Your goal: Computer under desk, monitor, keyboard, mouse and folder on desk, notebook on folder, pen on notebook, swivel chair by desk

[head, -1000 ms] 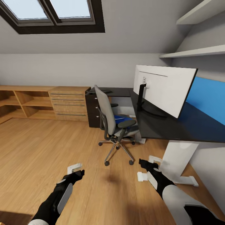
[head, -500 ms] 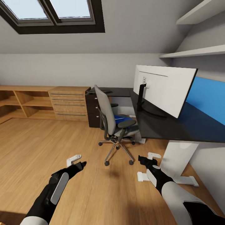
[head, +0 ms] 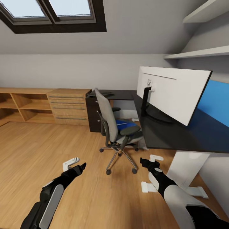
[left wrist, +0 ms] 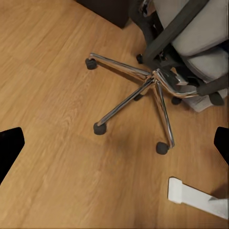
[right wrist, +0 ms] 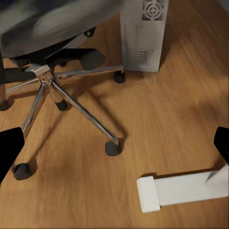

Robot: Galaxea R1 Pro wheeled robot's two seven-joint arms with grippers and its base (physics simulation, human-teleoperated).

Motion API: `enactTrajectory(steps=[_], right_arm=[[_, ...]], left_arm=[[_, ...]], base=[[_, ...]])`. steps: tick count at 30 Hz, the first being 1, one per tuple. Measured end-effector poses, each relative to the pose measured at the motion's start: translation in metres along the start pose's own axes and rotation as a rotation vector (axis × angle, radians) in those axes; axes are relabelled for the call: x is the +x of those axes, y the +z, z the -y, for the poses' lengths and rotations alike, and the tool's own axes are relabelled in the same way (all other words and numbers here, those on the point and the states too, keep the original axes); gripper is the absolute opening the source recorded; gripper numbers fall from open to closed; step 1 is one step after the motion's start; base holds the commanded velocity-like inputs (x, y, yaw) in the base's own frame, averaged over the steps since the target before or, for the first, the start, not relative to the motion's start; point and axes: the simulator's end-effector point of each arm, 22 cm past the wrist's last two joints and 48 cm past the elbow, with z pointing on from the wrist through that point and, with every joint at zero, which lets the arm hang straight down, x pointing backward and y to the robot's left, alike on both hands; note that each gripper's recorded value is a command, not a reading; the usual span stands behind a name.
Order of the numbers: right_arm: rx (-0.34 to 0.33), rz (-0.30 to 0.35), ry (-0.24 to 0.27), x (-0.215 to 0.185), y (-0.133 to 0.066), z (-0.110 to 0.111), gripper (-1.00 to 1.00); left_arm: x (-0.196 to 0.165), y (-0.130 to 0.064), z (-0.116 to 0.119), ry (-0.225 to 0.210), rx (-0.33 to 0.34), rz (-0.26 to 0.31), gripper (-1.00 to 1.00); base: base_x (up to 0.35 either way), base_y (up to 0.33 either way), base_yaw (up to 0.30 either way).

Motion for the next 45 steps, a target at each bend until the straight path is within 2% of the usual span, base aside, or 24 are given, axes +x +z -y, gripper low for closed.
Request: enactTrajectory(steps=[5,14,15,26,45], right_arm=[[0.0,0.003,0.001,-0.001,0.0,-0.001,1.0],[0.001,0.028,0.005,-0.007,0.0,-0.003,1.0],[0.001,0.068,0.017,-0.014,-0.001,-0.004,1.0],[-0.001,0.081,0.016,-0.014,-0.001,-0.004,1.0],[-0.002,0.084,0.014,0.022,0.013,0.001,1.0]], left_arm=[[-0.003,-0.013,0.003,0.002,0.014,0.023,1.0],[-0.004,-0.018,0.008,0.004,0.032,0.03,1.0],[-0.003,-0.018,0.007,0.003,0.032,0.028,1.0],[0.004,-0.017,0.013,0.006,0.046,0.012,1.0],[0.036,-0.003,-0.002,0.008,0.05,0.015,1.0]], base=[[0.218,0.0,0.0],[0.197,0.0,0.0],[0.11,0.0,0.0],[0.015,0.0,0.0],[0.0,0.0,0.0]])
